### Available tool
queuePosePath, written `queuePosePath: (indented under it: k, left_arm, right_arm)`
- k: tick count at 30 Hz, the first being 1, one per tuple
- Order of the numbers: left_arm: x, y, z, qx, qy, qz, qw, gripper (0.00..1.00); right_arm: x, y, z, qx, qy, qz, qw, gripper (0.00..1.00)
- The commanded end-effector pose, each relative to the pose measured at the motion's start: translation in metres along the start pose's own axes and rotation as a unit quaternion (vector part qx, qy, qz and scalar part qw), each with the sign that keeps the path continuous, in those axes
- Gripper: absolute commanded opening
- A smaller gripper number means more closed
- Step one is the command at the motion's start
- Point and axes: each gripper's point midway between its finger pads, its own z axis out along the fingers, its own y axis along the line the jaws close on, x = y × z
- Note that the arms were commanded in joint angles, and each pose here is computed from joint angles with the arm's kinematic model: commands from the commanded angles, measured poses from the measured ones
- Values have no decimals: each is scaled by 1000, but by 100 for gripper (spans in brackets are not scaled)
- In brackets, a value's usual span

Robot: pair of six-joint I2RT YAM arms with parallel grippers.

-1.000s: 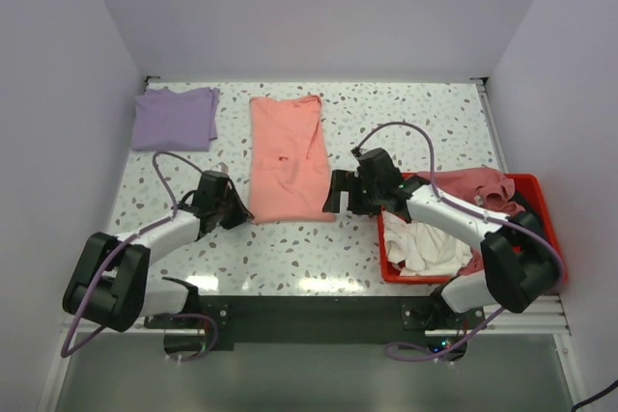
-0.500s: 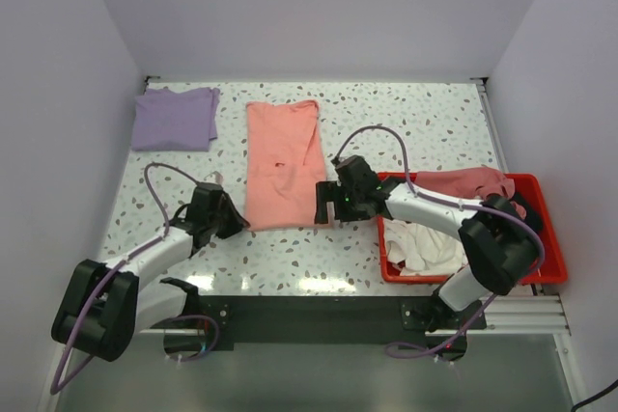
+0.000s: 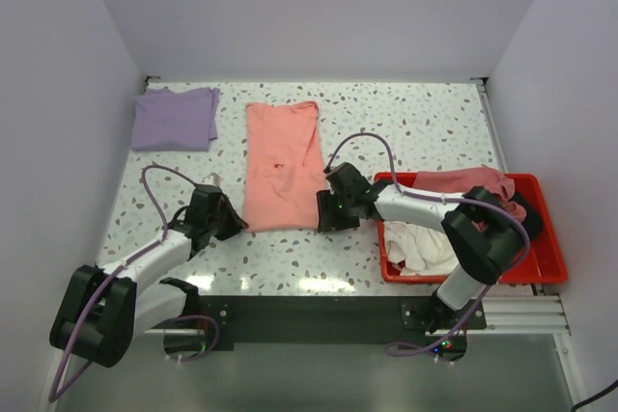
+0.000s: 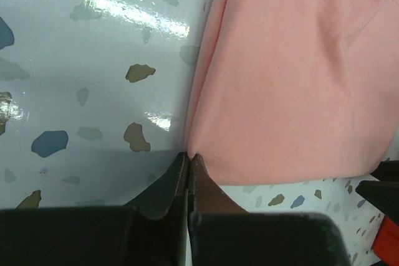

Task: Fold and stack the t-shirts
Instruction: Fold the tshirt

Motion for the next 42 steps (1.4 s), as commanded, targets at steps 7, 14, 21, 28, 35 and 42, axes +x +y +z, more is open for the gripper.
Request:
queuePosePath:
  k: [7,14,21,28,35,42]
  left_arm:
    - [13,20,-1,-39,19,1,999,0]
    - [16,21,-1,-40,24,-2,999,0]
    - [35,27,-6,-33,47,-15,998,0]
    - [73,14,-26,12,86,-14,996,0]
    - [73,-6,-67,27,71,-33,997,0]
    - [36,-33,-130,61,19,-44,997,0]
  right_arm:
    - [-19,12,7,-10,-22,-11,1000,32]
    - [-18,17,11,-35,-27,-41,998,11]
    - [0,21,2,-44,-29,-66,996,0]
    - [51,6,-25,-25,2,-79,997,0]
    - [84,18,-73,-83,34,-88,992,0]
    - [107,41,-131,-153,88,-107,978,0]
